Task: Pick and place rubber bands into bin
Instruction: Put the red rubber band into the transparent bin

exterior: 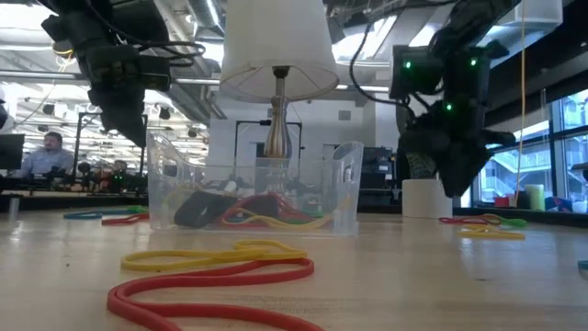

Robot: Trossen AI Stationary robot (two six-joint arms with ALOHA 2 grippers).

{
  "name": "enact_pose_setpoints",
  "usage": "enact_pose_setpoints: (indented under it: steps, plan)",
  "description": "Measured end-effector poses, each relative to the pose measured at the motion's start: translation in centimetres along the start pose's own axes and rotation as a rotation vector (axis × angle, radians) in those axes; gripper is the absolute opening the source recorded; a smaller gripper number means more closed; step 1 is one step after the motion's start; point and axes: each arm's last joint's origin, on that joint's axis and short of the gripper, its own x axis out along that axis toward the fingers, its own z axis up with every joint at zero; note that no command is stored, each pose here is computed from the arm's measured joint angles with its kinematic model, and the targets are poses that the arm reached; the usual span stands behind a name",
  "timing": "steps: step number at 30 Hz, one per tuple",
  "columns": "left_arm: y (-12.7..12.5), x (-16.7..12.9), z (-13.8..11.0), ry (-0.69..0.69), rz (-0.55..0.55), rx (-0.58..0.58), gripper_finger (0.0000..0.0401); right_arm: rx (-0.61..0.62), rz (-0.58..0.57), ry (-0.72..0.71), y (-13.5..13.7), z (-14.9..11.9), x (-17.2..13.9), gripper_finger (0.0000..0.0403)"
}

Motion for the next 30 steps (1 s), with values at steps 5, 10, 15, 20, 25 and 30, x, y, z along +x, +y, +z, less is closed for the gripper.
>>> enact_pose_setpoints:
  steps: [5, 10, 15, 20, 25, 30]
  plan:
    - [0.0, 0.0, 0.0, 0.0, 0.0, -0.004, 0.0001, 0.007, -0.046, 0.019, -0.6, 0.8, 1.5, 0.0142]
    - [0.0, 0.0, 0.0, -0.001, 0.005, -0.005, 0.0001, 0.049, -0.025, 0.051, -0.9, 1.1, 3.7, 0.017]
    - [0.0, 0.0, 0.0, -0.001, 0.005, -0.03, 0.0001, 0.098, 0.015, 0.065, -1.4, 0.6, 5.1, 0.0144]
    - [0.0, 0.0, 0.0, 0.0, 0.005, -0.031, 0.0001, 0.113, 0.042, 0.053, -1.3, 0.3, 4.6, 0.0026]
    - [0.0, 0.0, 0.0, -0.001, 0.005, -0.033, 0.0001, 0.074, 0.071, -0.041, -0.2, 0.7, 1.5, 0.0006]
    - [0.0, 0.0, 0.0, -0.007, 0.005, -0.033, 0.0001, 0.008, 0.115, -0.175, 2.2, 1.2, -3.6, 0.0002]
